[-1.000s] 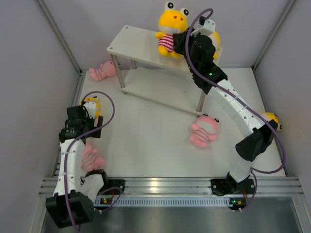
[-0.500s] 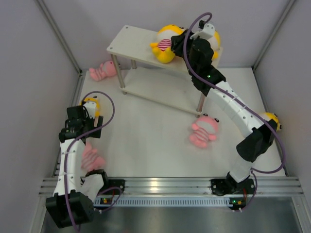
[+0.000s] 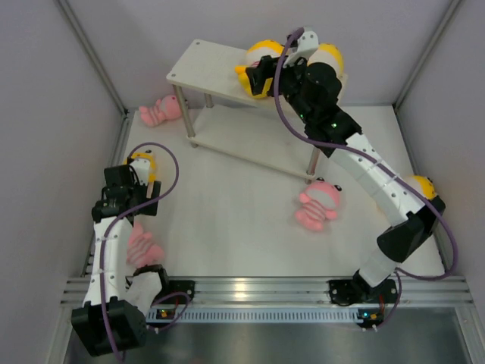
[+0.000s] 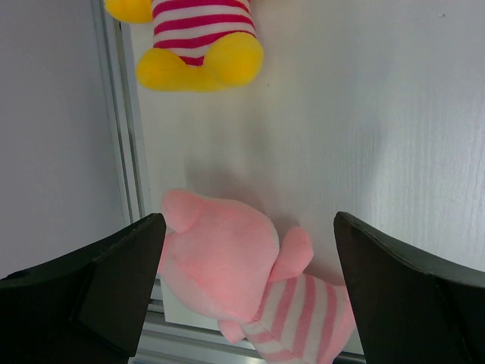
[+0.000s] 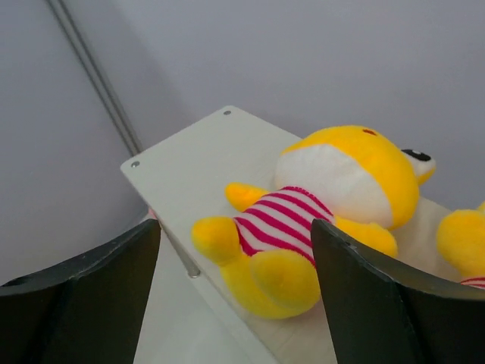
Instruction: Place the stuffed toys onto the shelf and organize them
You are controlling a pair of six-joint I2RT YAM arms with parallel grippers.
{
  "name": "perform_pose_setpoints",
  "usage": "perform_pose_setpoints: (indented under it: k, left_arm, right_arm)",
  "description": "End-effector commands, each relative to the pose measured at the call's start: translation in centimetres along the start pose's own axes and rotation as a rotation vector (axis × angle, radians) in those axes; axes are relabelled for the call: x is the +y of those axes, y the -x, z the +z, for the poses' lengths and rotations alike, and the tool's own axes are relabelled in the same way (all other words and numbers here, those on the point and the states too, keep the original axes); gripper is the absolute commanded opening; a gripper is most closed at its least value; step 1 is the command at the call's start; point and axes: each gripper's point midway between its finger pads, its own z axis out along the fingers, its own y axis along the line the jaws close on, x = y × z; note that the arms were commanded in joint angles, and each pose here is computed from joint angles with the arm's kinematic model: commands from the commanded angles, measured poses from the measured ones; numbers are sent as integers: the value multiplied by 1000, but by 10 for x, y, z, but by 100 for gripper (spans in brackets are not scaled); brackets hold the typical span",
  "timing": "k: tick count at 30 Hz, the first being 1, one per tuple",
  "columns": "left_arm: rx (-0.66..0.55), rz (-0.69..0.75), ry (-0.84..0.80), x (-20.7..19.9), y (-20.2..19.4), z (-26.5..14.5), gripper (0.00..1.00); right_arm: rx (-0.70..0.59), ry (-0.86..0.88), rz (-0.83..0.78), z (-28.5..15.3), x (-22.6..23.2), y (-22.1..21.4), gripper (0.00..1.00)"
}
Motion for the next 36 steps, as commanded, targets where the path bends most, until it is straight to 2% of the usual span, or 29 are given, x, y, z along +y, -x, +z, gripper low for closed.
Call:
perform_pose_setpoints:
  k: [1,4,8,11,12,17,20,23,24,26,30,36]
  left_arm:
    - [-28,6,15,5,6,-6,99]
    - [-28,6,15,5,6,-6,99]
    - [-27,5,16,4,6,-6,99]
    - [-27,4,20,5,6,-7,99]
    - [-25,4,18,5,6,-6,99]
    - [-28,5,19,5,7,-7,99]
    - [-26,6,16,5,6,-6,99]
    - [-22,5,13,4,6,-5,99]
    - [-25,7,13,4,7,-6,99]
    - [-24,6,13,4,6,-5,99]
    - [-21,8,10,4,6,-5,99]
    - [-23,7,11,4,6,-5,99]
  right_arm:
    - [-22,159,-263,-38,27,42,81]
    - [20,106,-342,-43,11,32,84]
    - [85,139,-395,-33,13,11,83]
    - [113,131,-404,-24,12,2,78]
    - [119,128,-405,-22,11,-1,72]
    - [149,74,-406,-9,1,-16,68]
    - [165,72,-406,-2,-2,-24,59]
    - [164,63,-397,-2,-3,-23,45]
    - [152,58,-396,-1,-4,-21,34]
    - [143,36,-392,-5,-8,-18,19]
    - [134,17,-410,-11,-13,-13,8]
    - [134,72,-484,-18,-12,-9,7]
